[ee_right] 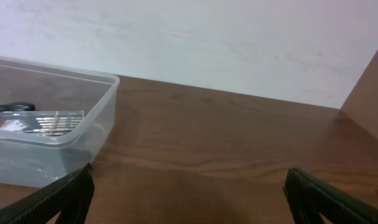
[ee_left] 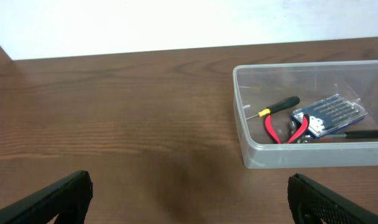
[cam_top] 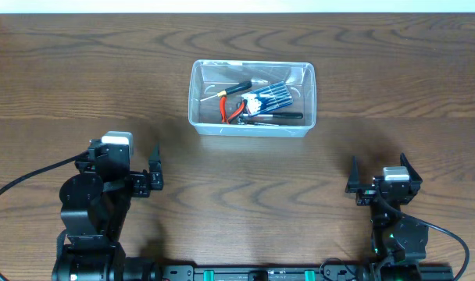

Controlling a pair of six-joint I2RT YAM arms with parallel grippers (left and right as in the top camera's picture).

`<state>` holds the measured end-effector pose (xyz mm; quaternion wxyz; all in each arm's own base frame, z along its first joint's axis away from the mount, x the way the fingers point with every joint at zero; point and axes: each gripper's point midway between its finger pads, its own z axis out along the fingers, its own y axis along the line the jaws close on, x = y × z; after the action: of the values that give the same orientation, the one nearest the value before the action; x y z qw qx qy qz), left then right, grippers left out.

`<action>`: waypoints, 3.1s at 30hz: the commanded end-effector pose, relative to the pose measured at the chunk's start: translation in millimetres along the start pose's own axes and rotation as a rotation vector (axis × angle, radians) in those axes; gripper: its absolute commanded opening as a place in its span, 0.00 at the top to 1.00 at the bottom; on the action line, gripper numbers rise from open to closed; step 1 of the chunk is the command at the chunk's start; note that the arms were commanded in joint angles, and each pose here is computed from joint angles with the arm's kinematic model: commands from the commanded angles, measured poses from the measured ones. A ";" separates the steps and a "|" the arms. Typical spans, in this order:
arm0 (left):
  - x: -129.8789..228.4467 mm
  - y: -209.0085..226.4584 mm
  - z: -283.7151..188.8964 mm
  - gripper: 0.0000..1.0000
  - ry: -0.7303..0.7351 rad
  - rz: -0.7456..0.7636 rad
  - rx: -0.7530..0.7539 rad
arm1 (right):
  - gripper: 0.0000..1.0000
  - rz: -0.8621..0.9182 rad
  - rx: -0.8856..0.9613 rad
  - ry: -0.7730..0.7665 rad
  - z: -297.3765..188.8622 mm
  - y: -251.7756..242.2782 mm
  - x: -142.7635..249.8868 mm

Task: Pack container

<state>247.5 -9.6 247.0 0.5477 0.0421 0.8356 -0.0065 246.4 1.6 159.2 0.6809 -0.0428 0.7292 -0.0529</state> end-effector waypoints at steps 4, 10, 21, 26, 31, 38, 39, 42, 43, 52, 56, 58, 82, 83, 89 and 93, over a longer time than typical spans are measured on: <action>-2.2 -1.8 -1.2 0.02 -0.010 0.008 0.009 | 0.01 0.022 0.004 0.000 -0.2 -0.7 0.8; -2.1 -1.7 -1.2 0.02 -0.010 0.008 0.008 | 0.01 0.022 0.004 0.000 -0.2 -0.7 0.8; -5.4 -1.8 -6.1 0.02 -0.032 0.009 0.007 | 0.01 0.022 0.004 0.000 -0.2 -0.7 0.8; 3.3 -3.0 -33.2 0.02 -0.055 0.017 0.000 | 0.01 0.022 0.005 0.000 -0.2 -0.8 0.8; 28.3 -20.5 -72.7 0.02 -0.079 0.022 0.078 | 0.01 0.022 0.004 0.000 -0.2 -0.7 0.8; 13.0 -20.8 -84.4 0.02 -0.245 0.158 0.056 | 0.01 0.022 0.004 0.000 -0.2 -0.7 0.8; 10.6 -20.5 -80.5 0.02 -0.265 0.177 0.051 | 0.01 0.022 0.004 0.000 -0.2 -0.7 0.8; 3.0 -19.1 -63.1 0.02 -0.342 0.196 0.039 | 0.01 0.022 0.004 0.000 -0.2 -0.7 0.8; 2.3 -18.8 -57.2 0.02 -0.364 0.197 0.036 | 0.01 0.022 0.004 0.000 -0.2 -0.7 0.8; 3.7 -18.3 -23.3 0.01 -0.514 0.211 0.020 | 0.01 0.022 0.004 0.000 -0.2 -0.7 0.8; 25.9 -18.9 -1.8 0.02 -0.490 0.211 0.024 | 0.01 0.022 0.004 0.000 -0.2 -0.7 0.8; 35.8 -19.1 7.1 0.02 -0.484 0.211 0.026 | 0.01 0.022 0.004 0.000 -0.2 -0.7 0.8; 101.6 3.5 39.9 0.02 -0.268 -0.341 -0.018 | 0.01 0.022 0.004 0.000 -0.2 -0.7 0.8; 101.9 3.5 40.0 0.02 -0.267 -0.341 -0.018 | 0.01 0.022 0.004 0.000 -0.2 -0.7 0.8; 101.8 4.0 39.9 0.02 -0.268 -0.342 -0.021 | 0.01 0.022 0.004 0.001 -0.2 -0.7 0.9; 101.6 1.8 40.0 0.02 -0.267 -0.339 -0.012 | 0.01 0.022 0.004 0.000 -0.2 -0.7 0.8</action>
<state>244.9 -2.7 153.0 0.6617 -0.0979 0.7369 -0.0977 246.4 1.4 159.3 0.6812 -0.0414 0.7291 -0.0519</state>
